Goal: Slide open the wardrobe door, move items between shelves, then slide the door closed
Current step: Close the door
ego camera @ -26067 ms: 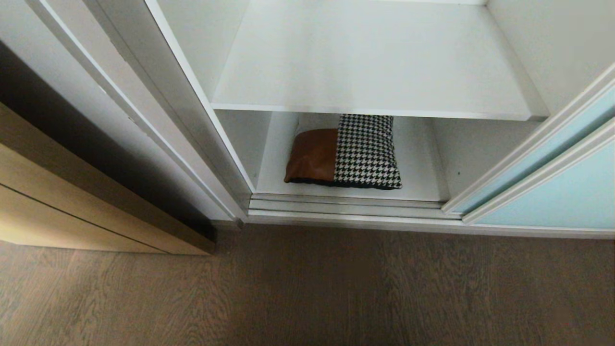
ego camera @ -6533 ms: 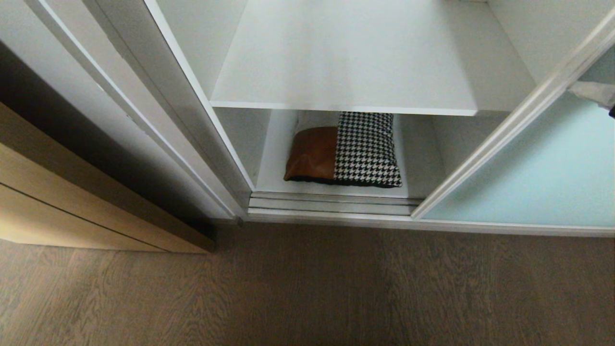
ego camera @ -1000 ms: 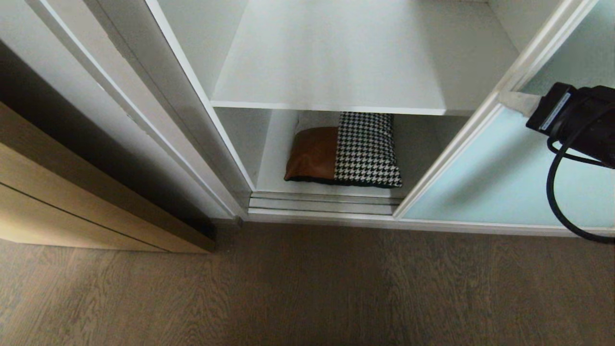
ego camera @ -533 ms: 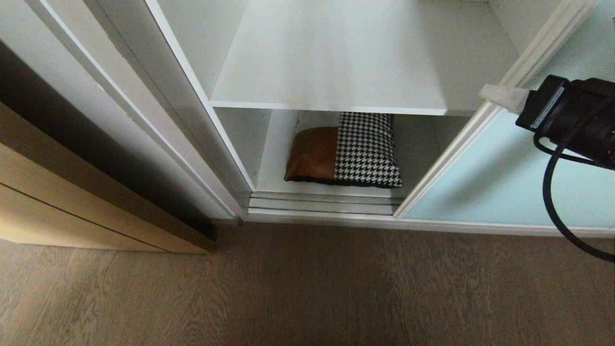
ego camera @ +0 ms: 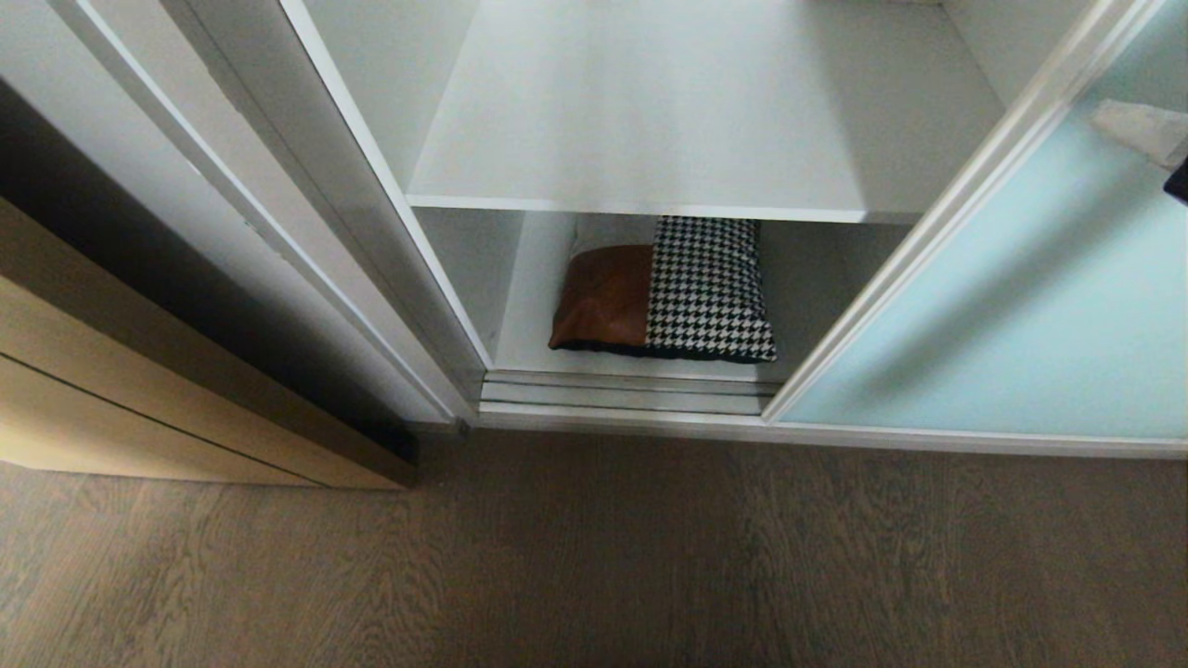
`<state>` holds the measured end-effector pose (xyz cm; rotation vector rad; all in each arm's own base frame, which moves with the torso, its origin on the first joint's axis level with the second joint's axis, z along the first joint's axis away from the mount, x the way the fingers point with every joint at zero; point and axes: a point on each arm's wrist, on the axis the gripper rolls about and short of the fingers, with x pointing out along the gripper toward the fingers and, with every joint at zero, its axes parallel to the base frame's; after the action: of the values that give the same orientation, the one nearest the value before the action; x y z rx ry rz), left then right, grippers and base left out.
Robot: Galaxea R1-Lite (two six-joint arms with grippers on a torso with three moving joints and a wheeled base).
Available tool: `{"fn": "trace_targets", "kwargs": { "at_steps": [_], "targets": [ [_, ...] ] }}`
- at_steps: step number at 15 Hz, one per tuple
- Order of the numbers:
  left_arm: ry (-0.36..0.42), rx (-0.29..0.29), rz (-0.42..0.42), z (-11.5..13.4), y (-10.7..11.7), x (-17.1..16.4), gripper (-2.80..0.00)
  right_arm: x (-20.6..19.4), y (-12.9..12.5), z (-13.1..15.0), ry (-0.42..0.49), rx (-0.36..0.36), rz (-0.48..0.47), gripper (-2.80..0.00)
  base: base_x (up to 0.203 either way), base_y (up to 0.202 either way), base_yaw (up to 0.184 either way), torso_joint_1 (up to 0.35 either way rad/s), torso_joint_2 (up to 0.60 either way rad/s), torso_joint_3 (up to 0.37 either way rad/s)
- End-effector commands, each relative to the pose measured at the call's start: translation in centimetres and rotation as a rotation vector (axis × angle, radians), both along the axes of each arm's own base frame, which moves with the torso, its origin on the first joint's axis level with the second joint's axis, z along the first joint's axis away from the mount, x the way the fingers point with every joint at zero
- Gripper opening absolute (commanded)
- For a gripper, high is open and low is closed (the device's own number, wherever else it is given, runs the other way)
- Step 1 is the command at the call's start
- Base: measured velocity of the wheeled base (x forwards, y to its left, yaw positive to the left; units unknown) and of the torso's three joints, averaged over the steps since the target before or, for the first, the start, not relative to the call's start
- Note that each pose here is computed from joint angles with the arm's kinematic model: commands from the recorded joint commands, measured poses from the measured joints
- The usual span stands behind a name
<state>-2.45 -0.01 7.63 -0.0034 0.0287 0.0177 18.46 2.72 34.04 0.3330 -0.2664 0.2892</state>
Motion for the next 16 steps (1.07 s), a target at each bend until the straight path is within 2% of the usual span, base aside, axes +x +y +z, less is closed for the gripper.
{"fn": "trace_targets", "kwargs": {
  "at_steps": [1,8,16],
  "targets": [
    [0.002,0.000,0.001,0.0,0.0,0.0,-2.80,0.3,-0.3,0.0,0.001,0.002,-0.017,-2.80,0.000,0.000,0.000,0.000,0.00,0.000],
    [0.002,0.000,0.001,0.0,0.0,0.0,-2.80,3.6,-0.7,-0.8,0.026,0.001,-0.052,-2.80,0.000,0.000,0.000,0.000,0.00,0.000],
    [0.002,0.000,-0.001,0.0,0.0,0.0,-2.80,4.6,-0.4,-0.9,0.038,0.004,-0.040,-2.80,0.000,0.000,0.000,0.000,0.00,0.000]
  ]
}}
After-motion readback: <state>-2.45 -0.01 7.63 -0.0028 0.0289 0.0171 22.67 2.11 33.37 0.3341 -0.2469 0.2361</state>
